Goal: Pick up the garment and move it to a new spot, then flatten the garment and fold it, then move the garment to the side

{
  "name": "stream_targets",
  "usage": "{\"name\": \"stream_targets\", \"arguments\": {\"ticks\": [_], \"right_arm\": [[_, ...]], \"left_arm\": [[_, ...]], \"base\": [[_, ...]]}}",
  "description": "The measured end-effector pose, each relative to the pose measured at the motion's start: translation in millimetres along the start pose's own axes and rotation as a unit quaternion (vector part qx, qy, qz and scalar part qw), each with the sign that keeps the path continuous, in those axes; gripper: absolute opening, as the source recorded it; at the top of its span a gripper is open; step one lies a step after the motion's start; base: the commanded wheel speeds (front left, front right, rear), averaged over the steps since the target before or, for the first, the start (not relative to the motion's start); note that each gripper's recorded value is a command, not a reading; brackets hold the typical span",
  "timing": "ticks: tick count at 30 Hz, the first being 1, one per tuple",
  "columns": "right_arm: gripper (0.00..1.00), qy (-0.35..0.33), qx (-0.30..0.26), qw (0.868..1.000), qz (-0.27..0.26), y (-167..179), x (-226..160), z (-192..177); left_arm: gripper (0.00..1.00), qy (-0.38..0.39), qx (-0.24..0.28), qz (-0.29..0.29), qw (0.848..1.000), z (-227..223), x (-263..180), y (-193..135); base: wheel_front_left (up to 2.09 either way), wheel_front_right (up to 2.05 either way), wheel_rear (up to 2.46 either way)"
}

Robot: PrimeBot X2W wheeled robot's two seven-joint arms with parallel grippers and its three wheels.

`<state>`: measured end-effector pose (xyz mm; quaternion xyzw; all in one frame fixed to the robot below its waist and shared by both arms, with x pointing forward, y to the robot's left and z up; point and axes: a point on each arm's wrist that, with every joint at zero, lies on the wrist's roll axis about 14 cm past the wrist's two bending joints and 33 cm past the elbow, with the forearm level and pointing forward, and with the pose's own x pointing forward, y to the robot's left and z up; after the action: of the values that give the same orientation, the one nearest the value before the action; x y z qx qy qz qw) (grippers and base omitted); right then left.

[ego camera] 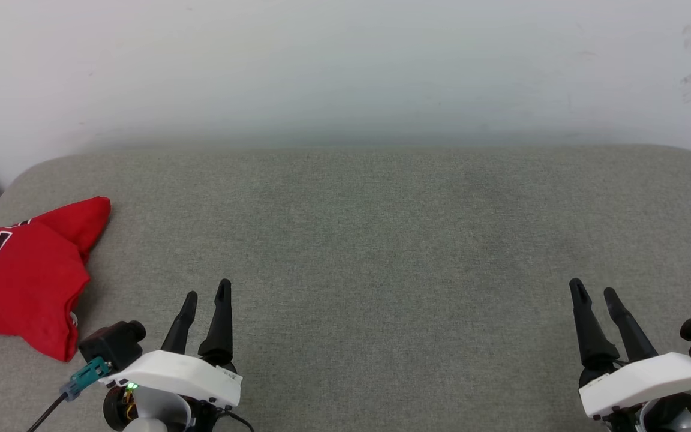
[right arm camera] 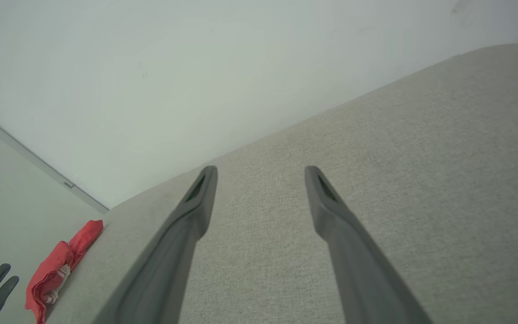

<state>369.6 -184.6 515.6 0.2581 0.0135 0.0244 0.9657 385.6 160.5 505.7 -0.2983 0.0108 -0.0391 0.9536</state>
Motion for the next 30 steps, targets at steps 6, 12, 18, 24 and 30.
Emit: {"name": "stream_targets", "arguments": {"ticks": [6,12,18,24,30], "right_arm": [[1.00,0.001,-0.037,0.999,0.000,0,-1,1],[1.00,0.004,-0.095,0.996,-0.002,-1,-6,2],[1.00,0.002,-0.123,0.992,-0.001,0,-7,3],[1.00,0.000,-0.152,0.988,0.000,1,-9,5],[1.00,-0.004,-0.177,0.984,0.001,3,-9,7]], "left_arm": [[1.00,0.000,0.039,-0.004,0.999,-1,2,-3],[1.00,0.001,0.098,-0.014,0.995,-4,2,-6],[1.00,-0.001,0.132,-0.020,0.991,-6,1,-8],[1.00,-0.005,0.165,-0.024,0.986,-4,1,-10],[1.00,-0.009,0.194,-0.028,0.981,-3,1,-11]], "base": [[0.00,0.00,0.00],[0.00,0.00,0.00],[0.00,0.00,0.00],[0.00,0.00,0.00],[0.00,0.00,0.00]]}}
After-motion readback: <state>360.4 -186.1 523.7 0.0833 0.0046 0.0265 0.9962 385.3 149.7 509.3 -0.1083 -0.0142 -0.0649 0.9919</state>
